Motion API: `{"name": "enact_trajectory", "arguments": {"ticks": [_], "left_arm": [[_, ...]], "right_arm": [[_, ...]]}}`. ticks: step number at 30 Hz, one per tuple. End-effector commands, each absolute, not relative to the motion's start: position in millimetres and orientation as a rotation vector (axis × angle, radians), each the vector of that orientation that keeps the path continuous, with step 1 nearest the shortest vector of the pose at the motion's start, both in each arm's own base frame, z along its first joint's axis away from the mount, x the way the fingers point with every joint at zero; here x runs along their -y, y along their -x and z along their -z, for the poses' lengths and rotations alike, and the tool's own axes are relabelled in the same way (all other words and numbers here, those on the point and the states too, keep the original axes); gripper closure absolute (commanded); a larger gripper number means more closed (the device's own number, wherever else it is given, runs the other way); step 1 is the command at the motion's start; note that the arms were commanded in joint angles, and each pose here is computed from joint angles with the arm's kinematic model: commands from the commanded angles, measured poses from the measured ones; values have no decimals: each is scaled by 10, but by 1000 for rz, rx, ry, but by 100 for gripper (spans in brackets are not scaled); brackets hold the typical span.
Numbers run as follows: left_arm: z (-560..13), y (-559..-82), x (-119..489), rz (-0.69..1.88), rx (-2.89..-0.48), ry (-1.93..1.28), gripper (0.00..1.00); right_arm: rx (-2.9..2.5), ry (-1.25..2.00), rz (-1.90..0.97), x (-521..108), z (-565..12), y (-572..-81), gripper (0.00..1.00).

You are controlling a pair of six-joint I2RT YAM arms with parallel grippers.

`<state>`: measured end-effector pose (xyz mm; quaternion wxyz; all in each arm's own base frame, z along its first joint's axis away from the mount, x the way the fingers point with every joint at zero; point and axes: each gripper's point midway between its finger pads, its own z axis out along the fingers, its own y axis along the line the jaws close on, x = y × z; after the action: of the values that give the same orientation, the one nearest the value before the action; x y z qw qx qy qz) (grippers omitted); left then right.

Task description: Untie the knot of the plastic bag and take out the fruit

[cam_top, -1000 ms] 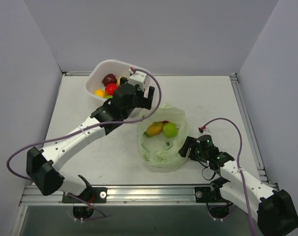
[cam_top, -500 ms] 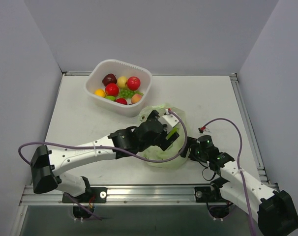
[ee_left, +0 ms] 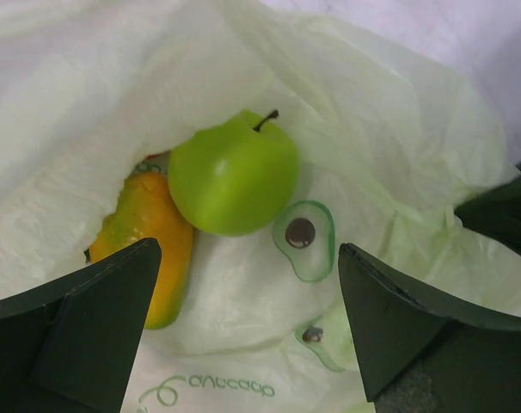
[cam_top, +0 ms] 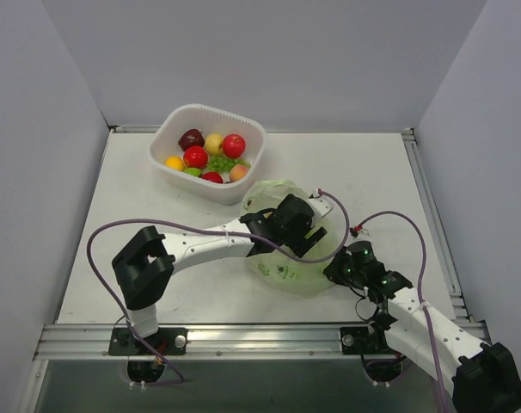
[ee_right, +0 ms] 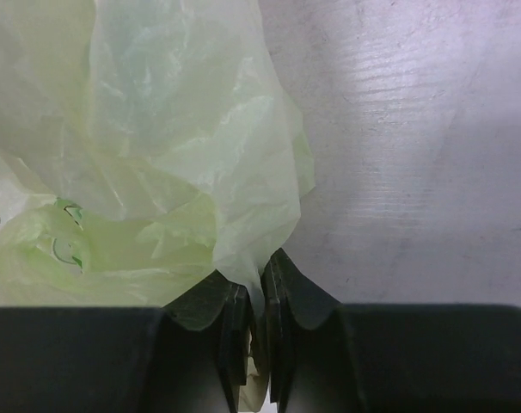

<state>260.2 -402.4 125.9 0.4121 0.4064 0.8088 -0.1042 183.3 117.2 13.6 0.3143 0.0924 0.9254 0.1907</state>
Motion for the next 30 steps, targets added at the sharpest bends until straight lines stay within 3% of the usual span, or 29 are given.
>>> {"name": "enact_trajectory", "arguments": {"ticks": [1, 6, 20, 22, 24, 27, 30], "left_arm": [[-1530, -2803, 4303, 385, -1966, -980, 4], [-1272, -2924, 4353, 374, -2013, -998, 4], [-765, -2991, 4414, 364, -2107, -1043, 5], [-796, -2977, 4423, 378, -2104, -1033, 12], [-866, -2954, 4412, 392, -2095, -1022, 31], [-1008, -2905, 4367, 412, -2081, -1000, 47], [-1201, -2823, 4308, 439, -2069, -975, 50]], "right_arm": [[-2457, -249, -472, -1126, -91, -1802, 89], [-2459, -244, -479, -1138, -92, -1805, 95], [-2467, -246, -476, -1136, -80, -1802, 95], [-2465, -247, -477, -1136, -80, -1801, 95], [-2464, -246, -477, -1138, -85, -1805, 94], [-2465, -247, -477, -1137, -79, -1803, 94], [-2462, -244, -477, -1139, -87, -1808, 94]]}}
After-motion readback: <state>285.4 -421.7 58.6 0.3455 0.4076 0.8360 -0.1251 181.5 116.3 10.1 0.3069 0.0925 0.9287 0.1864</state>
